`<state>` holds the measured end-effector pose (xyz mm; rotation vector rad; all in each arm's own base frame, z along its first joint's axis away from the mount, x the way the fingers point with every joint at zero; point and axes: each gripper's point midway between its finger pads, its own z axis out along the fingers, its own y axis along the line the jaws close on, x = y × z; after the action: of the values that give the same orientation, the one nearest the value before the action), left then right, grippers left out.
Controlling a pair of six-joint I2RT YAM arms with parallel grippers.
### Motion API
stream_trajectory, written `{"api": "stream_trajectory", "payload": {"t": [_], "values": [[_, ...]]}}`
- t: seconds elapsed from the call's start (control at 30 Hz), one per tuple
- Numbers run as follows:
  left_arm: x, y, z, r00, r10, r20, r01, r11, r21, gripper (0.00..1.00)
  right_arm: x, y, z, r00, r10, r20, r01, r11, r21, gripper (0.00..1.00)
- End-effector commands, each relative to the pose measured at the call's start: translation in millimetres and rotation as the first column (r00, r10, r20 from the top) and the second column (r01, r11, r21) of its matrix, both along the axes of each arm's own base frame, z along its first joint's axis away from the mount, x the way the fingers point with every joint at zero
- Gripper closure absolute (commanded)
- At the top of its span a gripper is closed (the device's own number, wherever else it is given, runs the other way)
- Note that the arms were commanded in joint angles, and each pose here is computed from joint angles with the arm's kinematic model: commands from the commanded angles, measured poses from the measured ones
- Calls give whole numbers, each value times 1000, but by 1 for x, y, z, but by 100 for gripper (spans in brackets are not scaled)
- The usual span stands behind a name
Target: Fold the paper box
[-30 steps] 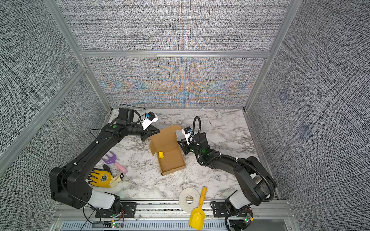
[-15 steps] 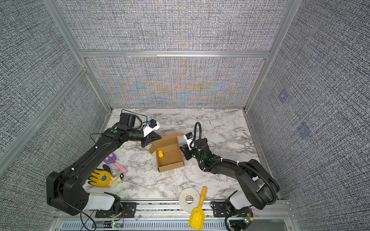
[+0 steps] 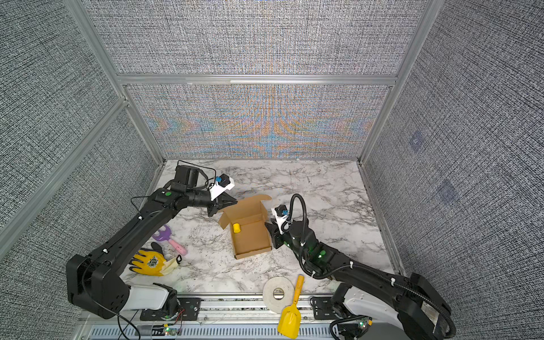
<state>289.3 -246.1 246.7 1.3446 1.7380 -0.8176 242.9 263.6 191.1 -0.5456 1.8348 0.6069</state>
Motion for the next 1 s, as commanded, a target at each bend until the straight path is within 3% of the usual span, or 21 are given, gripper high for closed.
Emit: {"api": "stream_trajectory", "payload": {"t": [0.0, 0.17, 0.3, 0.47, 0.6, 0.67, 0.8, 0.97], "values": [[1, 0, 1, 1000, 7, -7, -7, 1000, -1, 95, 1, -11, 4, 992, -123, 38, 124, 991, -51, 69], [0, -1, -4, 1000, -2, -12, 2, 1000, -1, 95, 19, -43, 2, 972, -212, 101, 224, 966, -129, 67], [1, 0, -3, 1000, -8, 2, 8, 1000, 6, 95, 57, -78, 7, 983, -178, 55, 182, 980, -78, 67], [2, -2, -2, 1000, -15, 6, 15, 1000, 6, 95, 94, -72, -13, 999, 36, 2, -36, 987, -159, 67], [3, -1, -4, 1000, -22, 18, 22, 1000, 13, 93, 102, -31, -29, 963, 262, -60, -268, 954, -136, 67], [5, 0, -5, 1000, -13, 20, 12, 1000, 20, 86, 100, -15, -30, 944, 325, -58, -330, 938, -108, 67], [6, 5, 2, 999, -1, 43, 0, 1000, 23, 60, 87, 10, -25, 911, 413, -1, -411, 908, -85, 67], [3, 18, 31, 1000, 14, 20, -12, 997, -75, 34, 81, 16, -28, 903, 429, -15, -429, 901, -57, 67]]}}
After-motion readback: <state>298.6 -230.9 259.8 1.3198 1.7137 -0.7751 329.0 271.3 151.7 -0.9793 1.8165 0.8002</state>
